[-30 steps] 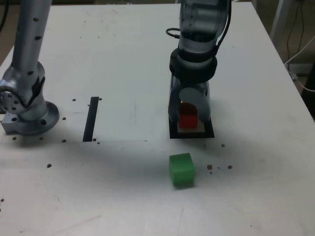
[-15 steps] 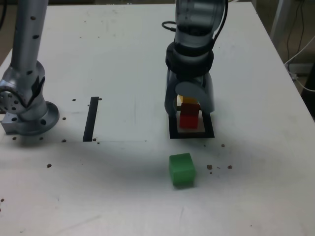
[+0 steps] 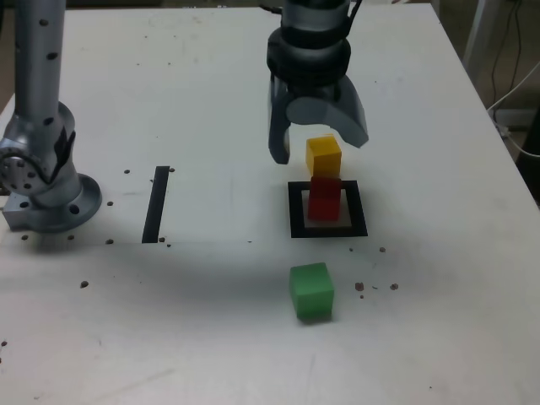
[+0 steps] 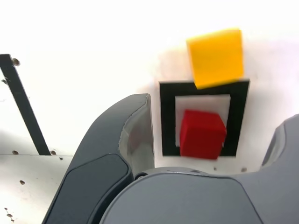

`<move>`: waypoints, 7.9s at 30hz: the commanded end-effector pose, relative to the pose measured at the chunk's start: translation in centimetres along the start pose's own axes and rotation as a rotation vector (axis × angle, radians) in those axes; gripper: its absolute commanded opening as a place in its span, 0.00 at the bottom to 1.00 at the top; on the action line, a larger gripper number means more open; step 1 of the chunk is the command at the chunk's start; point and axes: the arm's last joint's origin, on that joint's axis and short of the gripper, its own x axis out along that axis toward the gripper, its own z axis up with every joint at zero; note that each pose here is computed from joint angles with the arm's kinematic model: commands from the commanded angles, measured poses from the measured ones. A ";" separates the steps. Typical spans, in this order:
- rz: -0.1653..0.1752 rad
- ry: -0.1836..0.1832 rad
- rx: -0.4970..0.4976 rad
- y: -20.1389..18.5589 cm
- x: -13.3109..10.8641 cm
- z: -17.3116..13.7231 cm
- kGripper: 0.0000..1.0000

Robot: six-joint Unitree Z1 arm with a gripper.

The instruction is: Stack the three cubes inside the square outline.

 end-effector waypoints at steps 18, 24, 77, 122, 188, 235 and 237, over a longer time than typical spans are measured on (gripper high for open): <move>-0.002 0.066 -0.082 3.8 4.5 3.3 0.92; 0.004 0.078 -0.083 3.8 4.9 4.0 0.74; -0.010 -0.008 0.065 0.4 -2.2 1.2 0.07; -0.009 0.003 0.132 -3.7 -0.6 2.8 0.13; -0.145 -0.014 0.138 -13.1 -1.5 -3.7 1.00; -0.124 -0.052 -0.066 -16.5 3.0 -0.6 0.16; -0.127 -0.056 -0.067 -16.4 2.8 -0.7 0.14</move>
